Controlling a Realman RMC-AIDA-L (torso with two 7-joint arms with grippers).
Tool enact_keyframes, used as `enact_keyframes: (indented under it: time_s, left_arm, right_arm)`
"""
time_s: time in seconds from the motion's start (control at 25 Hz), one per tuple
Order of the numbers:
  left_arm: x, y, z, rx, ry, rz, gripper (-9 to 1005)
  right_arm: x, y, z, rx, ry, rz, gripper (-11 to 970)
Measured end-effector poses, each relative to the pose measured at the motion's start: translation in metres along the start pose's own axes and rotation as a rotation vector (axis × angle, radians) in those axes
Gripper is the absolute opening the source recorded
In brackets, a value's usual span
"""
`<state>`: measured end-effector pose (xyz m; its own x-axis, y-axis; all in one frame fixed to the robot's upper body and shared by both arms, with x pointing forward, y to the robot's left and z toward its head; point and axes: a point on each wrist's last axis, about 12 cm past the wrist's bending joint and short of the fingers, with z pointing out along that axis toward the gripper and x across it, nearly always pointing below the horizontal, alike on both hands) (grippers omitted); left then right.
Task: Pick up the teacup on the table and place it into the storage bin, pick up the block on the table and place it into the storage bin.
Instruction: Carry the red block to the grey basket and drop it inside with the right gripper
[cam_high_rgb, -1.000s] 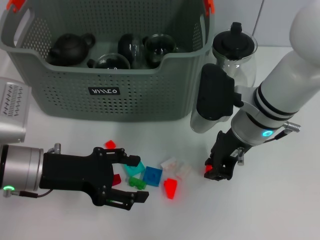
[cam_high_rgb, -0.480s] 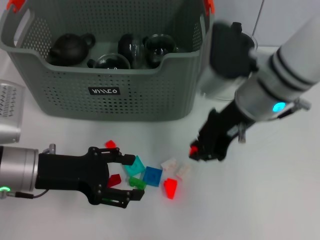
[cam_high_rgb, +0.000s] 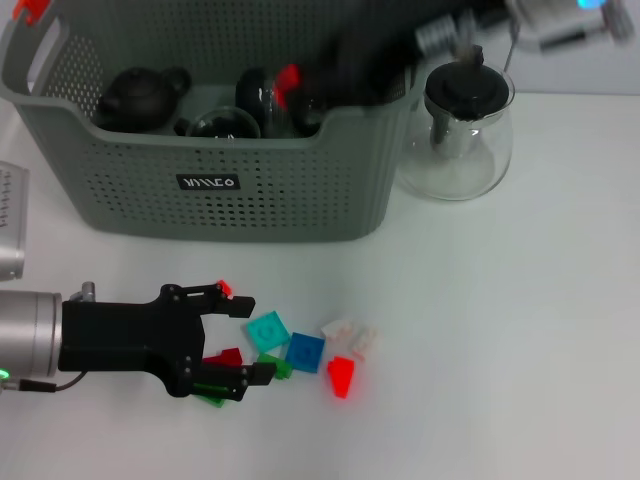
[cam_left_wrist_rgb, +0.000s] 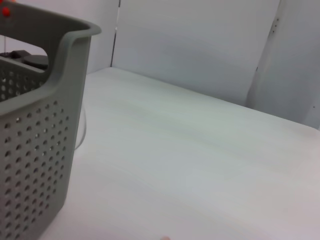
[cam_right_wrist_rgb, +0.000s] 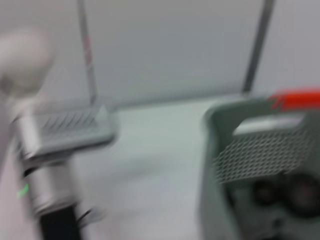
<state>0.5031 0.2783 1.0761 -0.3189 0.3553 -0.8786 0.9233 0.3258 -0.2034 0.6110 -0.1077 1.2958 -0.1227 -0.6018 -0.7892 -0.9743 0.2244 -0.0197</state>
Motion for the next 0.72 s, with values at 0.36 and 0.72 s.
enact_keyframes:
  time_s: [0.36,0.72]
  left_arm:
    - [-0.002,0.001,0.003,0.005,-0.001,0.006,877]
    - [-0.002,0.002,0.001,-0.008,-0.001,0.006,877]
  right_arm:
    - [-0.032,-0.05,0.051,0.158,0.071,0.02,218]
    - [-0.02,-0.049,0.098,0.175,0.1,-0.018,241]
